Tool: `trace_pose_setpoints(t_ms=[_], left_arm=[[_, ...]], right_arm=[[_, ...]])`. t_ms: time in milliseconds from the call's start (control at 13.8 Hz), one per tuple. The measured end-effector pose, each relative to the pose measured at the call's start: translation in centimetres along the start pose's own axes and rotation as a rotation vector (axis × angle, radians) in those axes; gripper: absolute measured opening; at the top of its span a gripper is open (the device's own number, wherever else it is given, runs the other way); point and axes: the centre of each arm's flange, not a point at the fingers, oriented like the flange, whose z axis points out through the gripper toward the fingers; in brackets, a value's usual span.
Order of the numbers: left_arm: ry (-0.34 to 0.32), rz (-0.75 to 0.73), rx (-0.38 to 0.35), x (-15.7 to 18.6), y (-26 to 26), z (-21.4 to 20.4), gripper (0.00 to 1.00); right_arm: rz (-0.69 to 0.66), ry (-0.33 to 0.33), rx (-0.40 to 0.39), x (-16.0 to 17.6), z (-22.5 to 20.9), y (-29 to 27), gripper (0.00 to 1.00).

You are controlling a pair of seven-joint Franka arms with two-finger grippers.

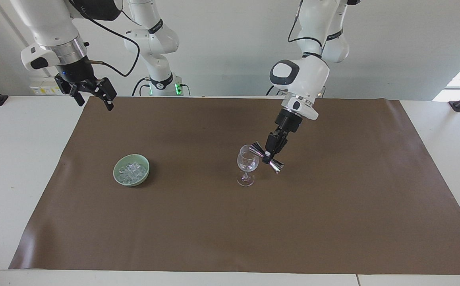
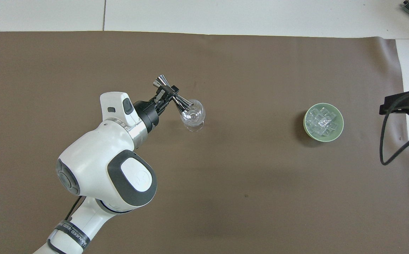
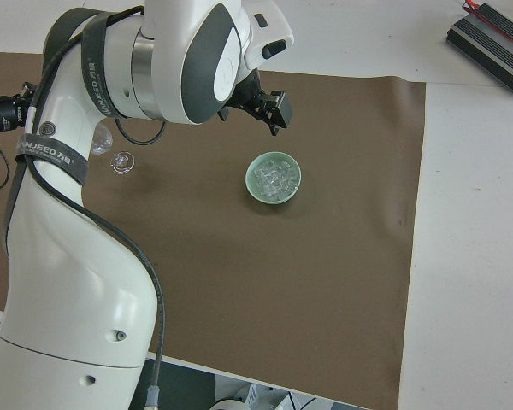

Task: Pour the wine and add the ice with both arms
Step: 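Tilt the jigger over the clear glass with the left gripper to pour, then draw the jigger back with the left gripper while the right gripper reaches the bowl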

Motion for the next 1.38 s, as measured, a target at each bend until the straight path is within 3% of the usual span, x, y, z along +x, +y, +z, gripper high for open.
trace_pose_setpoints(t_ms=[508, 1378], left_arm=[[0.009, 0.122, -0.006, -0.6, 0.2, 0.0, 0.21], [0.006, 0.144, -0.011, -0.9, 0.5, -0.1, 0.21]], right_arm=[[0.000, 0.000, 0.000, 0.0, 0.0, 0.0, 1.00], [-0.025, -0.023, -0.001, -0.8, 2.2, 0.2, 1.00]])
